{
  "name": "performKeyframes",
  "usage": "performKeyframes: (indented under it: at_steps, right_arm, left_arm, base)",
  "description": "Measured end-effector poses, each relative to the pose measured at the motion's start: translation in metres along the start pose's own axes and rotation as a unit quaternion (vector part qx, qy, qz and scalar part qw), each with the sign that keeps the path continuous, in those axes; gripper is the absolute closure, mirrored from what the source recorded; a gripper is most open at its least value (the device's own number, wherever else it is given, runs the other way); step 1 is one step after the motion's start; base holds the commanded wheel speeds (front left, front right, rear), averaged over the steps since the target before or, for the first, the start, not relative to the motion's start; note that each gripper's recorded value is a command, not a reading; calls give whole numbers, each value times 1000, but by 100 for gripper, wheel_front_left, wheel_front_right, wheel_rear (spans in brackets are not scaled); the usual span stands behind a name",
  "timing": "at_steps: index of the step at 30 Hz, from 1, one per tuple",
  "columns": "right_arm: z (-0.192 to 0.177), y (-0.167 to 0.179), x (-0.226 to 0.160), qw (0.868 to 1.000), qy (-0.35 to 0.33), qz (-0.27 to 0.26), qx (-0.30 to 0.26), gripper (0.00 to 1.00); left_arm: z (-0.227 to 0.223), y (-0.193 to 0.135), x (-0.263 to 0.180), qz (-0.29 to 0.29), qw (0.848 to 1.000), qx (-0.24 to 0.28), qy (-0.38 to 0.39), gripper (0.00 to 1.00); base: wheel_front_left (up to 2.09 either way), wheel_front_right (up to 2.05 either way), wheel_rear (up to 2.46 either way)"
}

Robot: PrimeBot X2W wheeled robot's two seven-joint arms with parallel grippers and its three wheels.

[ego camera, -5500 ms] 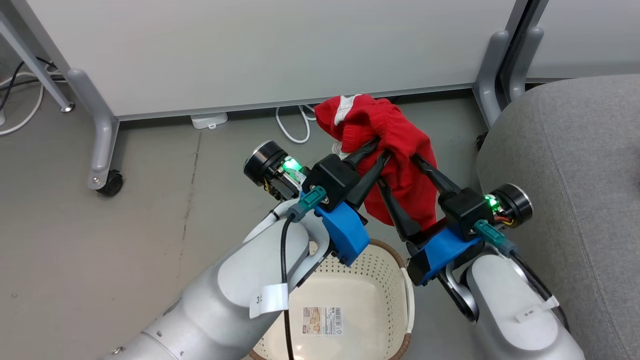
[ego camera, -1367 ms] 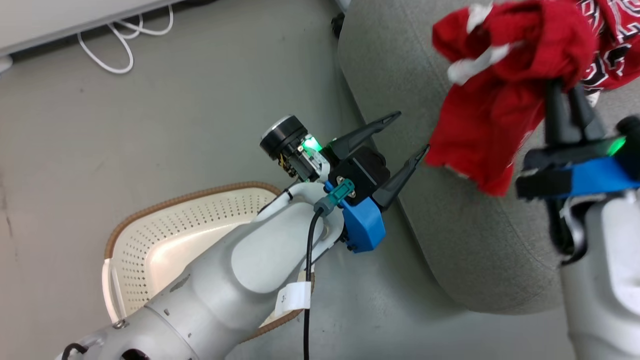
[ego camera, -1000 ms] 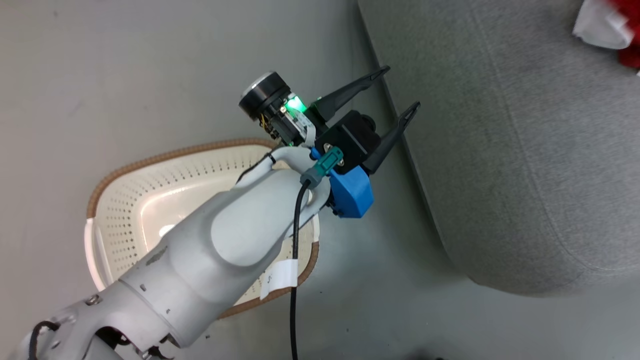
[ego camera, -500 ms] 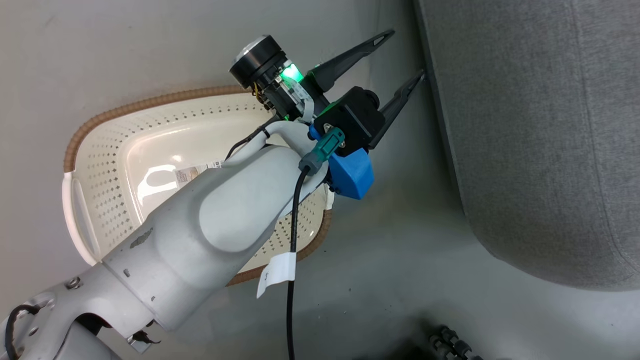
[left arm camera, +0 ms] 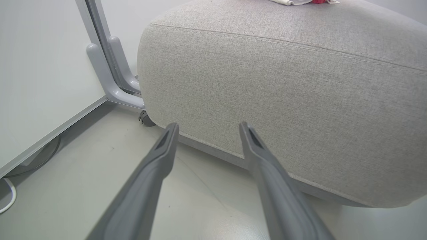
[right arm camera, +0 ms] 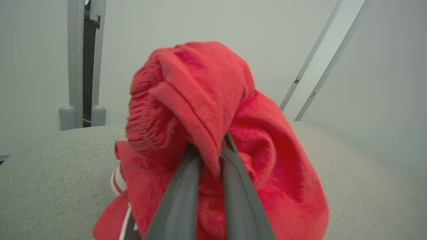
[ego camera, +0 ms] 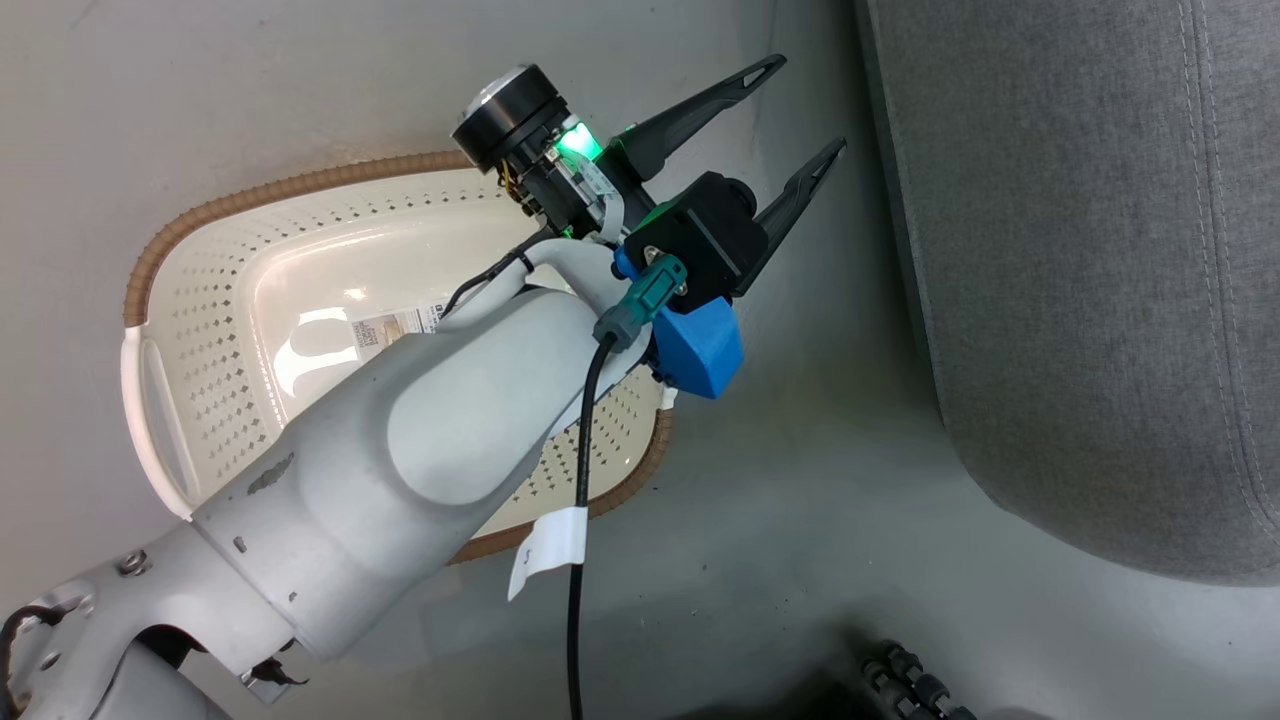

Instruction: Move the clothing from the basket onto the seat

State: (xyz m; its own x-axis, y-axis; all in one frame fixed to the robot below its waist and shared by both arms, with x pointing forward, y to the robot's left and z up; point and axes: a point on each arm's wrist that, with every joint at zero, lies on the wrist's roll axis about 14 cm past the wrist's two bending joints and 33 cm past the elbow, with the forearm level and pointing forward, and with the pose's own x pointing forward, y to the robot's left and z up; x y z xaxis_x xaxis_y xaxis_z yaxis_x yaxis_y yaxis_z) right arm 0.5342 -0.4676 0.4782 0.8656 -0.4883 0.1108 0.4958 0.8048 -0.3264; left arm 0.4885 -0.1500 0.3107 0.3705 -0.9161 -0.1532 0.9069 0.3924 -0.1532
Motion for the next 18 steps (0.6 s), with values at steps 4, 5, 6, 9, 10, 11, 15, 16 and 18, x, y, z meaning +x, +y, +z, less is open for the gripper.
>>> performKeyframes:
  at_steps: [4, 5, 6, 9, 10, 11, 15, 16, 18]
  right_arm:
    - [-21, 4, -9, 1000, 30, -1, 9, 100]
    - [-24, 3, -10, 999, 35, -2, 10, 100]
    - [-26, 3, -11, 999, 38, -2, 10, 100]
    - [-25, 0, -12, 999, 38, -6, 12, 51]
    - [-22, -2, -13, 999, 35, -7, 11, 0]
    - [-20, -3, -14, 999, 32, -6, 10, 0]
    - [-7, -7, -24, 1000, 18, -6, 15, 0]
    - [-5, -7, -28, 1000, 18, -2, 13, 0]
    - [-3, -10, -39, 1000, 20, 2, 9, 0]
  left_arm:
    - [-1, 2, -1, 2, 1000, 2, 2, 0]
    - [-1, 2, -2, 2, 1000, 3, 3, 0]
    - [-1, 2, -2, 2, 1000, 3, 3, 0]
    - [0, 3, -2, 4, 1000, 5, 3, 0]
    - [2, 3, -2, 5, 1000, 6, 2, 0]
    - [4, 3, -2, 5, 1000, 7, 1, 0]
    - [18, 3, -4, 10, 1000, 17, -8, 0]
    - [23, 1, -5, 11, 1000, 17, -12, 0]
    - [33, -1, -7, 14, 1000, 20, -19, 0]
  base:
    - [0, 0, 0]
    - [0, 0, 0]
    - [0, 0, 0]
    - [0, 0, 0]
    - [0, 0, 0]
    - [0, 0, 0]
    - [0, 0, 0]
    - [0, 0, 0]
    - [0, 0, 0]
